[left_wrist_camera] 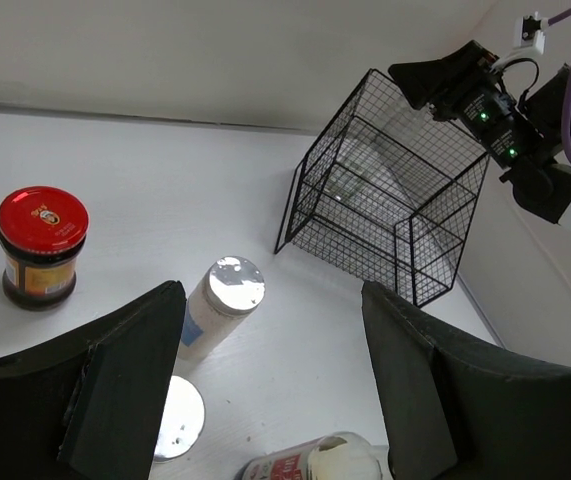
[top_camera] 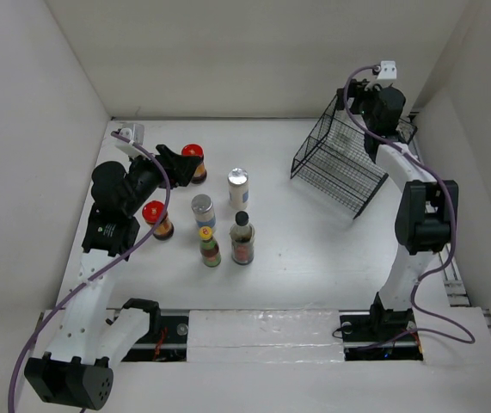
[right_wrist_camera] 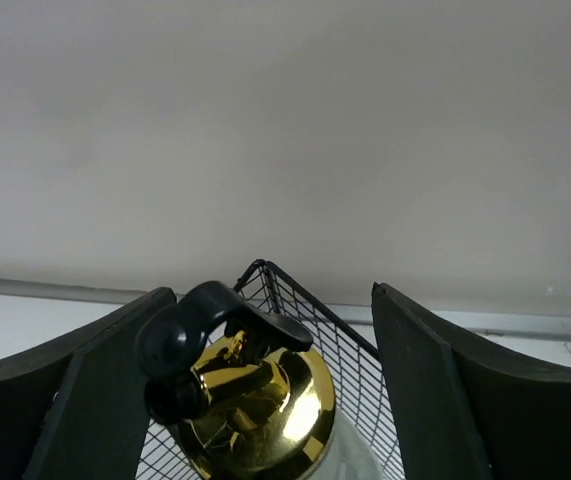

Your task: Organize the condiment bottles

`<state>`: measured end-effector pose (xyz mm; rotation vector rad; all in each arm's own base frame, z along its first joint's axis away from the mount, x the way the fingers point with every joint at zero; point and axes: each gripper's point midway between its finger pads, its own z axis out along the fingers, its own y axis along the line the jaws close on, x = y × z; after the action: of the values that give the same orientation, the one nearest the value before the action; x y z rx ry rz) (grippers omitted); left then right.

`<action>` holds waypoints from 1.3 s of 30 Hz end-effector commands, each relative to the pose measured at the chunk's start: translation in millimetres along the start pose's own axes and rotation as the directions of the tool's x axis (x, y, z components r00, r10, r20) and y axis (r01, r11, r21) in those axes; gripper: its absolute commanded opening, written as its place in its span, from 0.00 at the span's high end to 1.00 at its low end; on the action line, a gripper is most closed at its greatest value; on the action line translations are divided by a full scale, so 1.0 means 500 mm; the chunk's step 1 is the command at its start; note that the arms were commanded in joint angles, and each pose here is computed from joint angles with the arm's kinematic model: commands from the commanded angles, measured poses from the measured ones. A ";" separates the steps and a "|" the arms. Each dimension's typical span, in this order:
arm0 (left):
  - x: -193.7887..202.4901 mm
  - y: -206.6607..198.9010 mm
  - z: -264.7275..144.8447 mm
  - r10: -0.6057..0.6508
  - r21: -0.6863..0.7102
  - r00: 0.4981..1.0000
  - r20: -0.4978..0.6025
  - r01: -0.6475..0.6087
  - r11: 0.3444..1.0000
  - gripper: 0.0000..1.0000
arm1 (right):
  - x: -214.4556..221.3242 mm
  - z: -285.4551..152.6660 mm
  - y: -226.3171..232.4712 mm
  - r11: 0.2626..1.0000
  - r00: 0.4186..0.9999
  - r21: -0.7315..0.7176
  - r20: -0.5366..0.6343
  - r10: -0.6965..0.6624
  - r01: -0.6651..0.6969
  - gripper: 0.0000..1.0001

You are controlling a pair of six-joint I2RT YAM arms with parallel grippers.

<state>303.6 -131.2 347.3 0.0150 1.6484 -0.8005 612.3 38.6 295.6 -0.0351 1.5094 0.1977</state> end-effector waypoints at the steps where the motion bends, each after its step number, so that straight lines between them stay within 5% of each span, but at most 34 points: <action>1: -0.017 -0.024 -0.004 0.015 0.053 0.999 0.037 -0.017 0.998 0.33 | -0.158 -0.035 0.006 1.000 0.985 0.008 0.174 -0.013 0.012 0.14; 7: -0.013 -0.024 -0.007 0.015 0.053 0.999 0.037 -0.017 0.998 0.33 | -0.263 -0.086 0.007 0.999 0.973 0.050 0.230 -0.019 0.008 0.00; 11: -0.017 -0.028 -0.012 0.009 0.057 0.999 0.044 -0.011 0.998 0.33 | -0.320 -0.133 0.029 0.999 0.970 0.040 0.243 -0.018 0.008 0.00; 14: -0.017 -0.028 -0.012 0.009 0.057 0.999 0.044 -0.011 0.998 0.33 | -0.286 -0.173 0.079 0.999 0.983 -0.040 0.180 0.027 -0.020 0.02; 17: -0.025 -0.026 -0.015 0.012 0.044 0.998 0.062 -0.014 0.999 0.33 | -0.278 -0.257 0.228 0.951 0.985 -0.302 0.131 0.110 -0.066 0.34; 18: -0.021 -0.024 -0.016 0.009 0.040 0.999 0.054 -0.011 0.999 0.33 | -0.244 -0.292 0.271 0.926 0.988 -0.368 0.096 0.122 -0.078 0.71; 19: -0.023 -0.021 -0.015 0.008 0.031 0.998 0.059 -0.010 0.999 0.33 | -0.231 -0.315 0.313 0.900 0.989 -0.429 0.084 0.125 -0.077 0.83; 21: -0.021 -0.014 -0.010 0.005 0.017 0.998 0.057 -0.006 1.000 0.33 | -0.166 -0.382 0.428 0.805 0.995 -0.590 0.025 0.100 -0.066 0.98; 23: -0.018 -0.010 -0.010 -0.009 0.005 0.999 0.053 0.009 1.000 0.33 | -0.171 -0.458 0.500 0.735 0.996 -0.678 0.057 0.075 -0.017 0.99; 24: -0.020 -0.006 -0.010 -0.009 -0.004 0.998 0.058 0.009 1.000 0.33 | -0.161 -0.487 0.519 0.705 0.997 -0.709 0.049 0.065 -0.011 0.92; 25: -0.015 -0.004 -0.011 -0.013 -0.009 0.999 0.049 0.013 1.000 0.33 | -0.161 -0.526 0.528 0.679 0.997 -0.734 0.064 0.047 0.015 0.71; 28: -0.020 -0.001 -0.006 -0.013 -0.019 0.998 0.054 0.014 1.000 0.33 | -0.145 -0.603 0.573 0.600 0.999 -0.800 0.020 0.042 -0.009 0.30; 29: -0.018 0.006 -0.002 -0.016 -0.031 0.999 0.051 0.018 0.999 0.33 | -0.154 -0.626 0.578 0.583 0.998 -0.812 0.057 0.016 0.037 0.24; 33: -0.022 0.006 -0.002 -0.039 -0.013 0.998 0.042 0.039 0.999 0.33 | -0.066 -0.683 0.638 0.512 0.995 -0.859 -0.050 -0.088 0.002 0.05; 39: -0.029 0.006 -0.013 -0.024 -0.016 0.998 0.060 0.025 1.000 0.33 | 0.039 -0.728 0.721 0.445 0.971 -0.895 -0.142 -0.192 -0.043 0.01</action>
<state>308.7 -119.4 339.5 -0.0678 1.6661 -0.7857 194.9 336.8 316.8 -1.0025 1.3729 1.0089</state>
